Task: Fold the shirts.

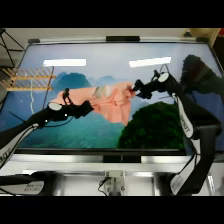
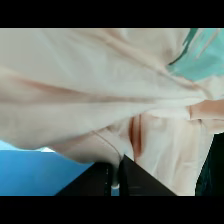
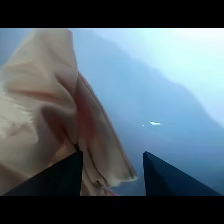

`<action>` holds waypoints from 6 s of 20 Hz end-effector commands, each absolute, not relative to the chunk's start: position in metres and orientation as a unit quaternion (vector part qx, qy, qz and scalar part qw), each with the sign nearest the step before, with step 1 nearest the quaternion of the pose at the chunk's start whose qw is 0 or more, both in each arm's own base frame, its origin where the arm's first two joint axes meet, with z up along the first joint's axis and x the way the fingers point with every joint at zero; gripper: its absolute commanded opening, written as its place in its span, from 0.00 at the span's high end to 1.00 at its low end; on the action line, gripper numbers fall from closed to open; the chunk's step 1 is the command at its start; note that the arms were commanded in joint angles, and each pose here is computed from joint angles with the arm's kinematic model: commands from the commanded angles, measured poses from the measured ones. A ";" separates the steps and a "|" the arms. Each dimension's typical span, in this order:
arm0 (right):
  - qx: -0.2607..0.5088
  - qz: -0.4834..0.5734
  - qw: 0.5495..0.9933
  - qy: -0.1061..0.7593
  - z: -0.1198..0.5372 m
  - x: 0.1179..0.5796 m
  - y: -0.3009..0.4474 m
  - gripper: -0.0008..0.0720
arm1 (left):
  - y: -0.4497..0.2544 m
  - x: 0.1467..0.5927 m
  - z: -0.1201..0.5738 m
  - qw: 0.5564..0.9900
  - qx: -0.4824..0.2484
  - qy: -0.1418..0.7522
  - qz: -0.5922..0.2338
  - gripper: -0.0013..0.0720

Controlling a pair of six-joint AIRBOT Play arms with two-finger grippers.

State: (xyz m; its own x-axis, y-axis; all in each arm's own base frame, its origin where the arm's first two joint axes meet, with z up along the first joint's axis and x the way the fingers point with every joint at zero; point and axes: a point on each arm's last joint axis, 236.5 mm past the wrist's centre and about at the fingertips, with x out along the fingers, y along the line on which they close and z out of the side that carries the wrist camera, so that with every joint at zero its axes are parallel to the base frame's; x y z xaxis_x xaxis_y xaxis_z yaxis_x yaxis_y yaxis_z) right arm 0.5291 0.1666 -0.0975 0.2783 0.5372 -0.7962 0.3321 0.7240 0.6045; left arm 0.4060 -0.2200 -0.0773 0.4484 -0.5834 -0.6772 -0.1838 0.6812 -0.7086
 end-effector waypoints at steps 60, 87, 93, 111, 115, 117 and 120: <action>0.212 0.104 0.732 0.639 -0.006 0.377 0.113 0.10 | -0.077 0.330 0.093 0.909 -0.263 0.299 -0.121 0.93; 0.230 0.219 0.859 0.401 0.151 0.438 0.189 0.90 | -0.043 0.337 0.269 0.958 -0.186 0.170 -0.138 0.93; 0.170 0.112 0.973 0.110 0.384 0.371 0.052 0.91 | -0.036 0.274 0.460 0.990 -0.078 -0.014 -0.118 0.93; 0.226 -0.035 0.877 0.423 0.116 0.388 -0.015 0.90 | 0.021 0.316 0.114 0.890 -0.251 0.380 -0.002 0.93; 0.412 -0.024 0.829 0.377 0.055 0.480 0.005 0.90 | 0.029 0.372 0.073 0.877 -0.318 0.360 0.016 0.93; 0.475 -0.028 0.798 0.369 0.025 0.504 0.009 0.90 | 0.030 0.394 0.051 0.873 -0.329 0.359 0.027 0.92; 0.487 -0.029 0.781 0.389 -0.014 0.511 0.013 0.90 | 0.026 0.423 0.014 0.874 -0.320 0.362 0.044 0.92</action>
